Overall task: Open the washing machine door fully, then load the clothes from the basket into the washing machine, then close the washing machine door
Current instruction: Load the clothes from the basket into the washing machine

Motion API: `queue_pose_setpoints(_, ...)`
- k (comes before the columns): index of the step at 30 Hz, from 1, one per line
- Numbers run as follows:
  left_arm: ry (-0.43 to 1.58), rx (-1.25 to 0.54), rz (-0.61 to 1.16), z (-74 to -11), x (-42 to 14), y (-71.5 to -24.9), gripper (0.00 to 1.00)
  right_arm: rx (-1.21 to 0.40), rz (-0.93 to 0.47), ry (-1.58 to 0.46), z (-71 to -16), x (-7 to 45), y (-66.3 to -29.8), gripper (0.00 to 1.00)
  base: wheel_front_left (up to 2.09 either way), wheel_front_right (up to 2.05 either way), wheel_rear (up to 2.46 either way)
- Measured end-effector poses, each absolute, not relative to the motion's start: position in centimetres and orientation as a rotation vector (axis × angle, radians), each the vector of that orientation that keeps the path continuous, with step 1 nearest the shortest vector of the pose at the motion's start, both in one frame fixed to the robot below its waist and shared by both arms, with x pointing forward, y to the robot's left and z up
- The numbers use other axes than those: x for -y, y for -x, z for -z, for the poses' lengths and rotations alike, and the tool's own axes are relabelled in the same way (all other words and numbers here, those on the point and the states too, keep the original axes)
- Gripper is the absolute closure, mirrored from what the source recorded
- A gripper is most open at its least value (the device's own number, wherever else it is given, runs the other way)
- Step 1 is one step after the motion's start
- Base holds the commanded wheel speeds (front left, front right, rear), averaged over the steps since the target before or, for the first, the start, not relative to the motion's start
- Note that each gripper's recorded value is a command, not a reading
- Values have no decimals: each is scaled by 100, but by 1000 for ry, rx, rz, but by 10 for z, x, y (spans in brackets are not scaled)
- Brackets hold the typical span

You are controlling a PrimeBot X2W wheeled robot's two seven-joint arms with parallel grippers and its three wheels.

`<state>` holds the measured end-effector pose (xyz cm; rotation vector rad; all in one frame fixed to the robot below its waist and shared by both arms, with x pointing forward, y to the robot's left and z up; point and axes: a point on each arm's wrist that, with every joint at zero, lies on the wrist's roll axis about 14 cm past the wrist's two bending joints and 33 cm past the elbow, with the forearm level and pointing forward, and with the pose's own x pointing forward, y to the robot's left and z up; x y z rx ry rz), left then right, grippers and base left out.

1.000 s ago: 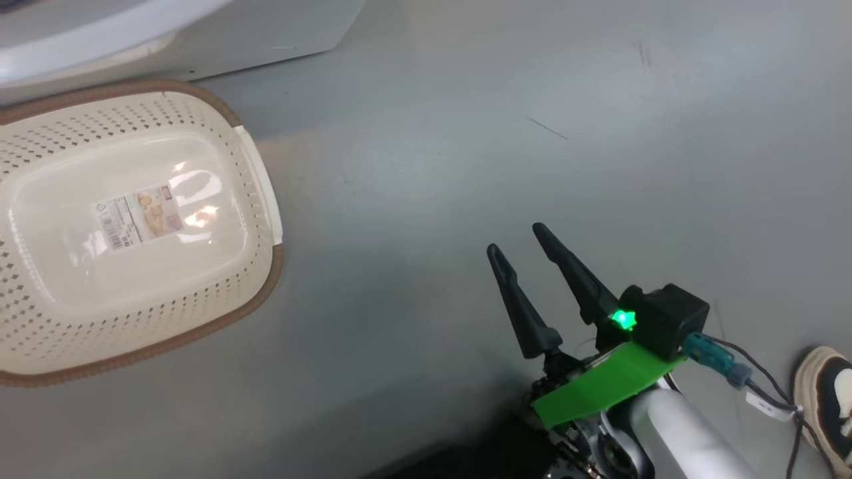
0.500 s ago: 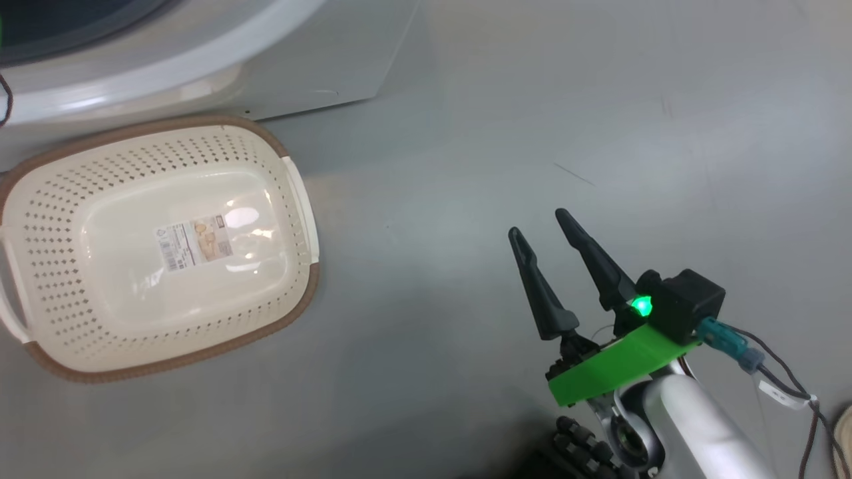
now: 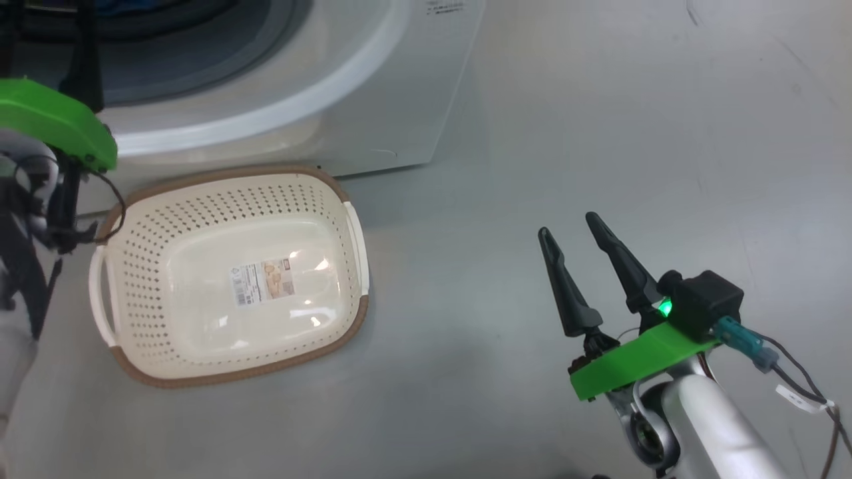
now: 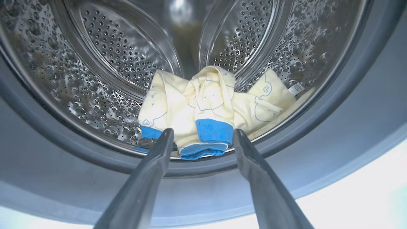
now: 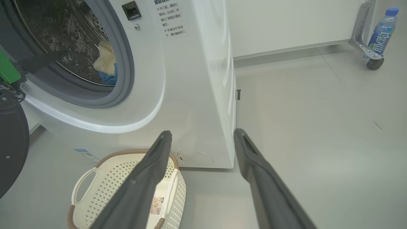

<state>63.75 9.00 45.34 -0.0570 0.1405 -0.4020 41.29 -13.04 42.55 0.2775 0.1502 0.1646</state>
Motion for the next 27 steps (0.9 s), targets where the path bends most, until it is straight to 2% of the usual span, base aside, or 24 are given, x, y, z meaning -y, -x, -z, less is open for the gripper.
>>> queue_pose_setpoints(11,119,-32,313,-501,-124,-576,0,-98,-197,-268,-449,121,-396,0,0,0,0)
queue_pose_setpoints(27,73,86,208,-537,-162,-488,0,-36,-233,-265,-475,110,-373,0,0,0,0)
